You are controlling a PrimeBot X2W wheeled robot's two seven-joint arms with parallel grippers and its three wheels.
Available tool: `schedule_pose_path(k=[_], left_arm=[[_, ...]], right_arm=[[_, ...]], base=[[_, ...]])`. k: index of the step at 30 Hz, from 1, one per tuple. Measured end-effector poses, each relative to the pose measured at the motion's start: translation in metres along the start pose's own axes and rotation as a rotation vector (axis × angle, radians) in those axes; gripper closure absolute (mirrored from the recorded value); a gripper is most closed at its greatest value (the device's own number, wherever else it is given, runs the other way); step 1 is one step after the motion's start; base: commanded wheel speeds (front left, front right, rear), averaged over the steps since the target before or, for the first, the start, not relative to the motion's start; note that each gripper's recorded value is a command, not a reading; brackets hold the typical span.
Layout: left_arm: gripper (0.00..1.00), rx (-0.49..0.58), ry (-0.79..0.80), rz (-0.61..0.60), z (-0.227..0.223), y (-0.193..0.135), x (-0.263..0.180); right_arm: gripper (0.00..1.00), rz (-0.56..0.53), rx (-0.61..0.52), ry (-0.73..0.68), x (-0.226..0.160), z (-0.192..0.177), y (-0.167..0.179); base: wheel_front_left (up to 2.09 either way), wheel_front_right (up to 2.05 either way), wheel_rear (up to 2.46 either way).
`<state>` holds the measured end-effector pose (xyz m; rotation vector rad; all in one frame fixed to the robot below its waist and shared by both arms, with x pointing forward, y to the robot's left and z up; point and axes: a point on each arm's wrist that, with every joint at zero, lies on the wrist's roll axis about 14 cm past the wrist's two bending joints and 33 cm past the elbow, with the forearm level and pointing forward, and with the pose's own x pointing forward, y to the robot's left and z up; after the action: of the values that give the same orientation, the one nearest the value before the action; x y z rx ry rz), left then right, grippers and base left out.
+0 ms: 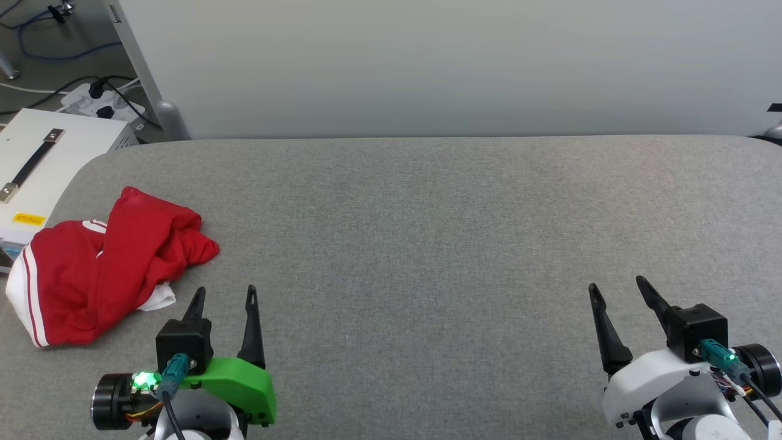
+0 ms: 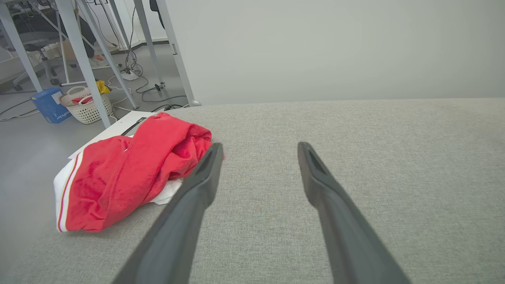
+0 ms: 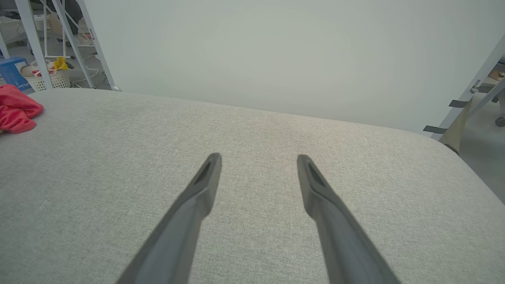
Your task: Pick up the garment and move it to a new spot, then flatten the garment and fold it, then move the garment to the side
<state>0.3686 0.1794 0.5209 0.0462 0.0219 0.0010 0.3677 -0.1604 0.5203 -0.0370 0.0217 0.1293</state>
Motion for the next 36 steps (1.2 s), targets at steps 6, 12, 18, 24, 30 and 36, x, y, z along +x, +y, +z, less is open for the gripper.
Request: schedule_pose_path(k=[6, 12, 18, 24, 30, 36], left_arm=[[0.00, -0.001, -0.006, 0.004, 0.001, 0.000, 0.000], [0.00, -0.010, -0.017, 0.007, 0.002, 0.000, 0.000], [0.00, -0.018, -0.035, 0.005, 0.005, -0.001, 0.000], [0.00, -0.026, -0.050, 0.002, 0.007, -0.002, 0.000], [0.00, -0.027, -0.060, 0.003, 0.008, -0.003, 0.000], [0.00, -0.035, -0.069, 0.002, 0.009, -0.003, 0.000]], right_arm=[[0.00, -0.005, 0.004, -0.004, 0.000, 0.000, -0.002], [0.00, -0.013, 0.022, -0.020, 0.000, 0.003, -0.004], [0.00, -0.020, 0.046, -0.049, 0.000, 0.008, -0.007], [0.00, -0.021, 0.074, -0.071, 0.000, 0.012, -0.007], [0.00, -0.024, 0.090, -0.089, 0.000, 0.015, -0.008], [0.00, -0.024, 0.104, -0.102, 0.000, 0.017, -0.008]], base=[[0.00, 0.00, 0.00], [0.00, 0.00, 0.00], [0.00, 0.00, 0.00], [0.00, 0.00, 0.00], [0.00, 0.00, 0.00], [0.00, 0.00, 0.00]])
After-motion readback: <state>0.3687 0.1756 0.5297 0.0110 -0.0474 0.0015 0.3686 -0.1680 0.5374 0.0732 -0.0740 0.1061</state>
